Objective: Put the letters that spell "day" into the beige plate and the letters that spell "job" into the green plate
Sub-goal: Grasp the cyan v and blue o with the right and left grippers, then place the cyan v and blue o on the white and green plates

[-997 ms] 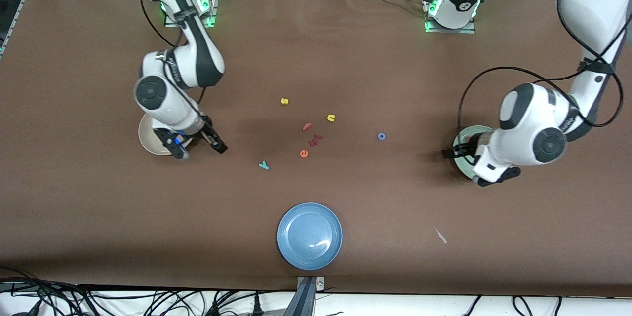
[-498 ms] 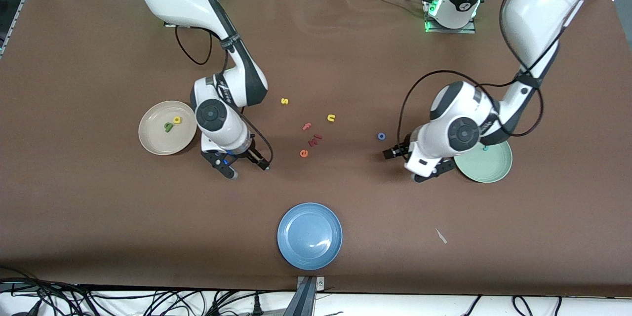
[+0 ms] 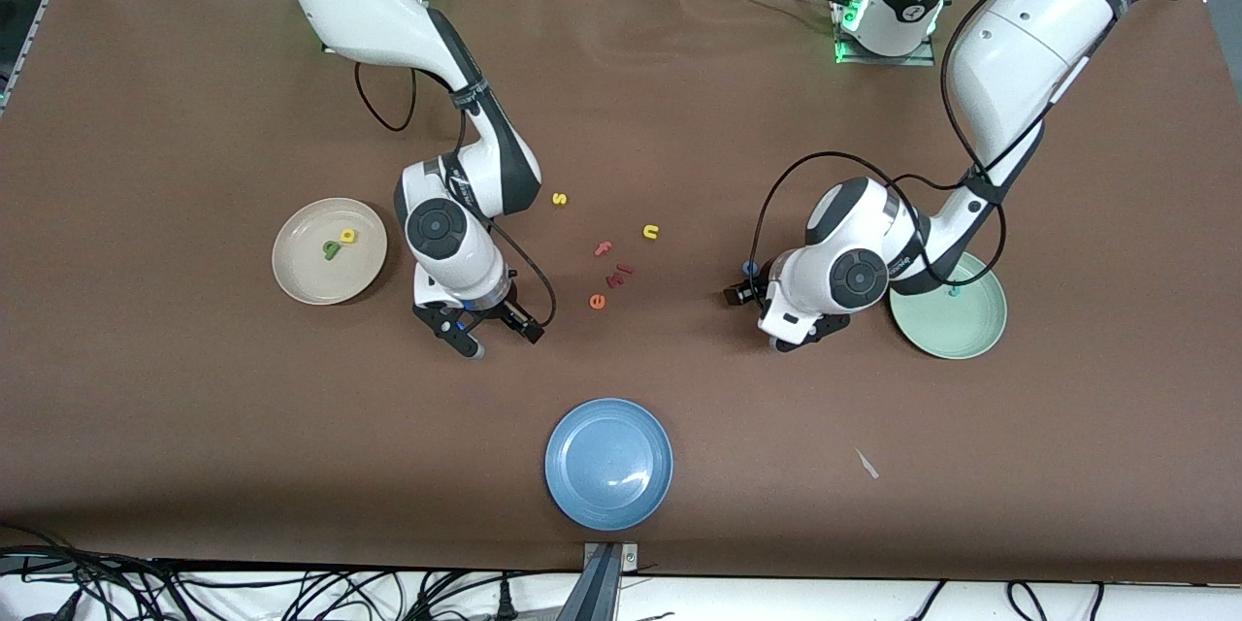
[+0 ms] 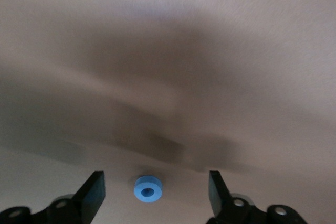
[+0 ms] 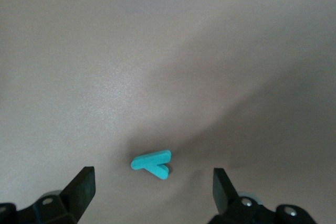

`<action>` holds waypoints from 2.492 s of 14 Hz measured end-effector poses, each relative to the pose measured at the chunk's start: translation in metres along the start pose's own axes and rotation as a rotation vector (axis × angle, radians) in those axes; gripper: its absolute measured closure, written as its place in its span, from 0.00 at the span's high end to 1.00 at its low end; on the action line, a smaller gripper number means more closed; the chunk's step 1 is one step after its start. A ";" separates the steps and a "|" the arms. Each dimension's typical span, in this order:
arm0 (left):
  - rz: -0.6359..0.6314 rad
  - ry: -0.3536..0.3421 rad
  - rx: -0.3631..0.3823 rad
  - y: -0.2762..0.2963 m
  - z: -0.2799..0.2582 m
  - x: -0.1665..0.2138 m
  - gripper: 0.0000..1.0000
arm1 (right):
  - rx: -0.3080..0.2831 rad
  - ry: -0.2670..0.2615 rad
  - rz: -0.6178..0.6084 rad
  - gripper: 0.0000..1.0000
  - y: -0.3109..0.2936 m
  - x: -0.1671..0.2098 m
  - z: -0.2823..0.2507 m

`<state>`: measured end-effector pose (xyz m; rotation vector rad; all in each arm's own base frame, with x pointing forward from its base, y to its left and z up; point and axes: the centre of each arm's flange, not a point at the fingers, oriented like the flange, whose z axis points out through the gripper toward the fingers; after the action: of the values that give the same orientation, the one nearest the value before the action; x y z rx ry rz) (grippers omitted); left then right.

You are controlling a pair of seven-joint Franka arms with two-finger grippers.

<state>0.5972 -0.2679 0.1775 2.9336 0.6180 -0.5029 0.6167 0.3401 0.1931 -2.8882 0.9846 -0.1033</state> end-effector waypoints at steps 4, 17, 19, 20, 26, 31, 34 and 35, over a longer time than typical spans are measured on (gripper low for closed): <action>-0.001 -0.016 0.008 0.000 0.010 -0.002 0.79 | -0.009 0.002 -0.006 0.61 0.002 -0.004 0.014; -0.008 -0.039 0.036 -0.003 0.017 -0.009 0.29 | -0.006 0.008 -0.011 0.36 0.001 -0.002 0.012; -0.014 -0.036 0.034 -0.005 0.014 -0.006 0.25 | -0.003 0.016 -0.021 0.36 0.000 -0.001 0.010; -0.022 -0.032 0.033 -0.007 0.009 -0.002 0.25 | 0.002 0.024 -0.022 0.36 -0.002 0.002 0.006; -0.006 0.022 0.093 -0.103 -0.144 0.043 0.25 | -0.089 0.013 -0.094 0.36 0.018 0.052 -0.080; 0.030 -0.016 0.119 -0.207 -0.129 0.100 0.25 | -0.182 -0.069 -0.217 0.36 0.098 0.099 -0.124; 0.046 -0.020 0.128 -0.229 -0.088 0.125 0.25 | -0.228 -0.124 -0.264 0.36 0.163 0.116 -0.108; 0.048 -0.019 0.126 -0.232 -0.079 0.130 0.25 | -0.235 -0.126 -0.280 0.36 0.183 0.122 -0.099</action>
<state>0.6384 0.0052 0.2008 3.0488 0.5316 -0.5839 0.5933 0.1149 0.2768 -3.1824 0.6043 0.1876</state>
